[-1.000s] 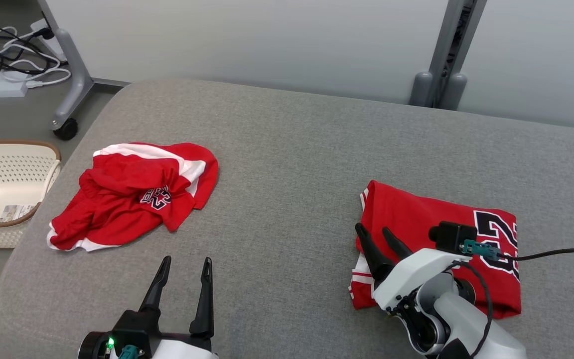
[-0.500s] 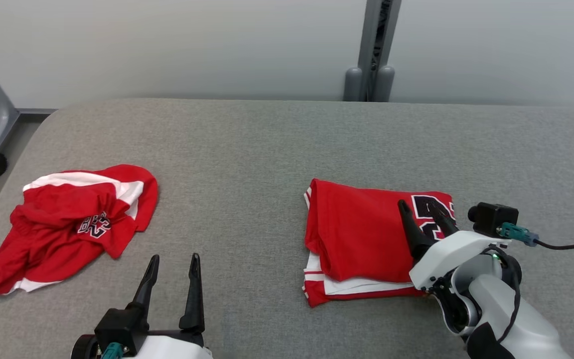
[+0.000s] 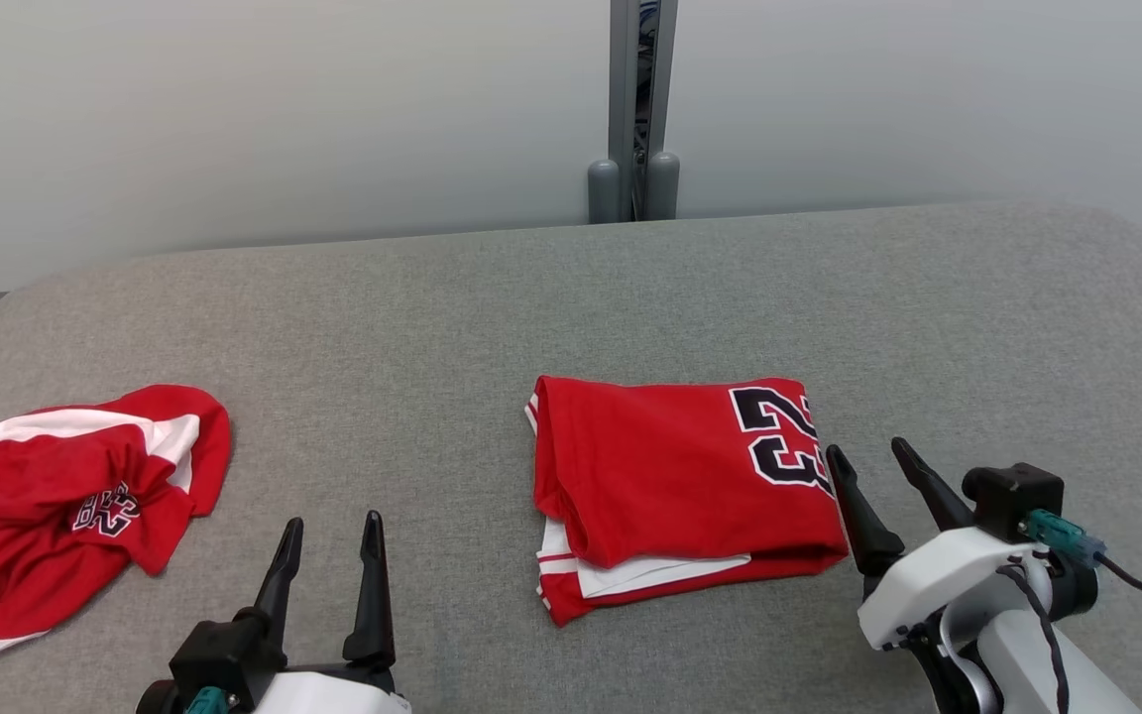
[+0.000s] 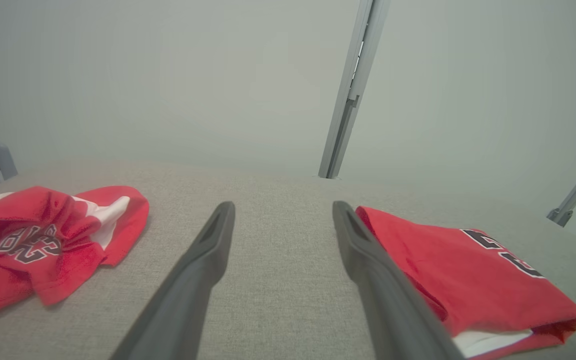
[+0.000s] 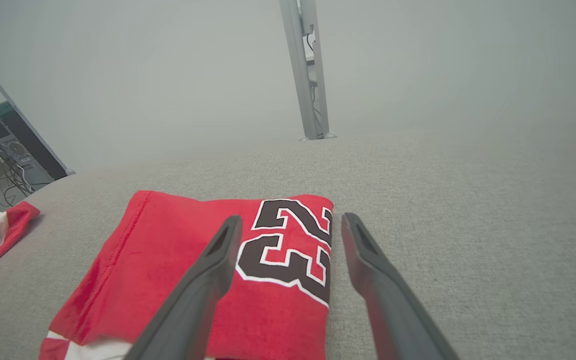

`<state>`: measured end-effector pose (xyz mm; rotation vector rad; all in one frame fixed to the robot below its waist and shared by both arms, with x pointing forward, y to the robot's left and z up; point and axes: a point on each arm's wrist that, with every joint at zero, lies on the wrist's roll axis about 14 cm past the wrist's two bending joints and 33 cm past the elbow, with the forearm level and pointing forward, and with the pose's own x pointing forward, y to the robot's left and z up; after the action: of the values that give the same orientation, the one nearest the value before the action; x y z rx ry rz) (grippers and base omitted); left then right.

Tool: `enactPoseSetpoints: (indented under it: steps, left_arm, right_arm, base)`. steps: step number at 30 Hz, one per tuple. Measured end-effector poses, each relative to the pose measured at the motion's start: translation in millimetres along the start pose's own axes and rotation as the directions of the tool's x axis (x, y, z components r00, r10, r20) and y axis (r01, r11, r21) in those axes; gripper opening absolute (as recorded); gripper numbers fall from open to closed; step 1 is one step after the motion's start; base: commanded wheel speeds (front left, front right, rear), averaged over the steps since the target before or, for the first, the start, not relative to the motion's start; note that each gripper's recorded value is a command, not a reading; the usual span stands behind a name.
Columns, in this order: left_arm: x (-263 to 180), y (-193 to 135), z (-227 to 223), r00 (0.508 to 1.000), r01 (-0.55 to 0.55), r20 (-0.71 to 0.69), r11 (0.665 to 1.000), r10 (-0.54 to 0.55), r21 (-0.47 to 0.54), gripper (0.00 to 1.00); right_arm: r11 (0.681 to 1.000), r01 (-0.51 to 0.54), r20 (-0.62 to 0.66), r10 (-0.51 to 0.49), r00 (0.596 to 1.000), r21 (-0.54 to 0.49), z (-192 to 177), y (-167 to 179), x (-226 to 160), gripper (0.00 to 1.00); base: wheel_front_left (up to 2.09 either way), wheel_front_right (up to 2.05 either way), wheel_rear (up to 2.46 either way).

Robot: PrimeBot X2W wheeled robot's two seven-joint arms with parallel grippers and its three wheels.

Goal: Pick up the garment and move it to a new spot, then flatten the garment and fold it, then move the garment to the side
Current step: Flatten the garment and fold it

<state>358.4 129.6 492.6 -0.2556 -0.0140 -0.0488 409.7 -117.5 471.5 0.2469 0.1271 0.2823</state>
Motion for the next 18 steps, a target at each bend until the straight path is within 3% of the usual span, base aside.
enactPoseSetpoints:
  steps: [15, 18]
  left_arm:
    - [-12, 3, 2, 1.0, -0.008, 0.005, 1.0, 0.008, -0.01, 1.0]
    - [-20, 0, 10, 0.999, 0.004, 0.037, 0.999, -0.005, 0.05, 1.0]
  right_arm:
    - [0.992, 0.025, 0.174, -0.003, 0.985, -0.125, 35, 1, -48, 1.0]
    - [0.988, 0.039, 0.214, -0.006, 0.977, -0.149, 41, 7, -64, 1.0]
  base:
    - [0.0, 0.0, 0.0]
    - [0.0, 0.0, 0.0]
